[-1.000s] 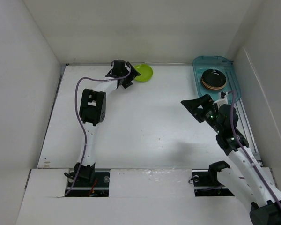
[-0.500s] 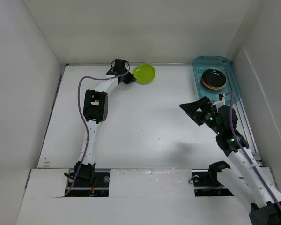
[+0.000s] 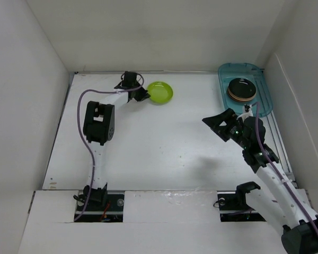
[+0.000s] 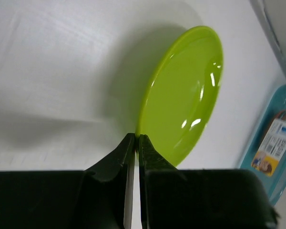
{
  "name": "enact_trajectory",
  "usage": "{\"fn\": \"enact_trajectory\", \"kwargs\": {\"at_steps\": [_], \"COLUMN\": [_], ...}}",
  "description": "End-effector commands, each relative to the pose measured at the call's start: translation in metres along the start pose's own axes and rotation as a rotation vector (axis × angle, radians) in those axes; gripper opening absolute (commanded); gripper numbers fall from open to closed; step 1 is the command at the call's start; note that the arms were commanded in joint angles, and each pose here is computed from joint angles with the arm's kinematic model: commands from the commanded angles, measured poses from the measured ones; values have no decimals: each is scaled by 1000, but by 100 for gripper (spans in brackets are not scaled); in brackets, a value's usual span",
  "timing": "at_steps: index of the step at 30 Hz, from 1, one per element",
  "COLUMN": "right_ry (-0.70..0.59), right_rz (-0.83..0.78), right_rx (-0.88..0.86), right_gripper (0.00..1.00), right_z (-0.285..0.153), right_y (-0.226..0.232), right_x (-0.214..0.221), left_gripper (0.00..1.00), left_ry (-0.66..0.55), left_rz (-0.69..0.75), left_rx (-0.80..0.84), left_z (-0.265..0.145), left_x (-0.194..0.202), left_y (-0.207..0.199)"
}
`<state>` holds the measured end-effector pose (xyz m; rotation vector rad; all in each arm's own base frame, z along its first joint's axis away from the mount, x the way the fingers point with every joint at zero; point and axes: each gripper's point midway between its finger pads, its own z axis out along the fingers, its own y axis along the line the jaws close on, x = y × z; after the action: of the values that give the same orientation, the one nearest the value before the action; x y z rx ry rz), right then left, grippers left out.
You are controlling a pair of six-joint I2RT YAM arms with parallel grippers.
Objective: Place the plates into the plastic bin on the countertop
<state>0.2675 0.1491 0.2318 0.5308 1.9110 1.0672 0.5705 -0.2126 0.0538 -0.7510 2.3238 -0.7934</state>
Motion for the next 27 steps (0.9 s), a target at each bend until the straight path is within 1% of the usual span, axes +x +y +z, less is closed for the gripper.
{"fn": "enact_trajectory", "kwargs": {"at_steps": [1, 2, 3, 4, 5, 6, 7, 8, 9, 10, 11, 12, 13, 14, 15, 17, 18, 19, 22, 24, 27], "right_ry": [-23, -22, 1, 18, 30, 44, 41, 66, 94, 115, 130, 150, 188, 185, 210, 210, 212, 215, 240, 269, 289], "right_rz": [-79, -88, -101, -116, -137, -140, -144, -148, -147, -160, -160, -171, -187, -199, -203, -212, -195, -193, -186, -190, -186], "right_rx": [-36, -35, -30, -22, -7, 10, -8, 4, -17, -35, -49, -64, -110, -154, -177, -246, -262, -258, -278, -295, -288], "right_gripper": [90, 90, 90, 90, 90, 90, 88, 88, 88, 88, 88, 87, 87, 87, 86, 86, 86, 86, 86, 86, 81], "right_z": [17, 23, 28, 42, 49, 56, 64, 77, 82, 89, 100, 104, 107, 110, 114, 114, 114, 115, 120, 124, 133], "right_y": [10, 10, 9, 9, 6, 1, 5, -3, -3, -1, -3, -4, 5, 11, 13, 23, 29, 26, 27, 31, 26], "right_x": [-14, -16, -15, -15, -16, -15, -18, -15, -10, -5, -4, 0, 7, 6, 13, 14, 16, 18, 24, 34, 42], "left_gripper": [0, 0, 0, 0, 0, 0, 0, 0, 0, 0, 0, 0, 0, 0, 0, 0, 0, 0, 0, 0, 0], "left_ry": [-106, -129, -86, -76, -90, -36, -14, -38, 3, 38, 60, 85, 102, 107, 94, 88, 88, 70, 87, 113, 125], "left_rz": [107, 142, 139, 144, 163, 172, 179, 197, 215, 212, 214, 217, 225, 235, 240, 259, 259, 272, 278, 285, 295], "left_rx": [149, 206, 163, 165, 220, 206, 211, 264, 301, 290, 298, 355, 370, 361, 379, 360, 359, 361, 354, 383, 423], "left_z": [-82, -116, -119, -129, -154, -156, -163, -183, -191, -193, -197, -211, -216, -218, -228, -232, -235, -240, -242, -246, -251], "left_x": [-15, -9, 15, 25, 31, 58, 71, 74, 92, 106, 113, 119, 126, 129, 127, 129, 129, 126, 132, 138, 141], "left_y": [-50, -74, -50, -47, -63, -47, -43, -55, -59, -42, -38, -46, -48, -43, -49, -40, -40, -42, -35, -37, -42]}}
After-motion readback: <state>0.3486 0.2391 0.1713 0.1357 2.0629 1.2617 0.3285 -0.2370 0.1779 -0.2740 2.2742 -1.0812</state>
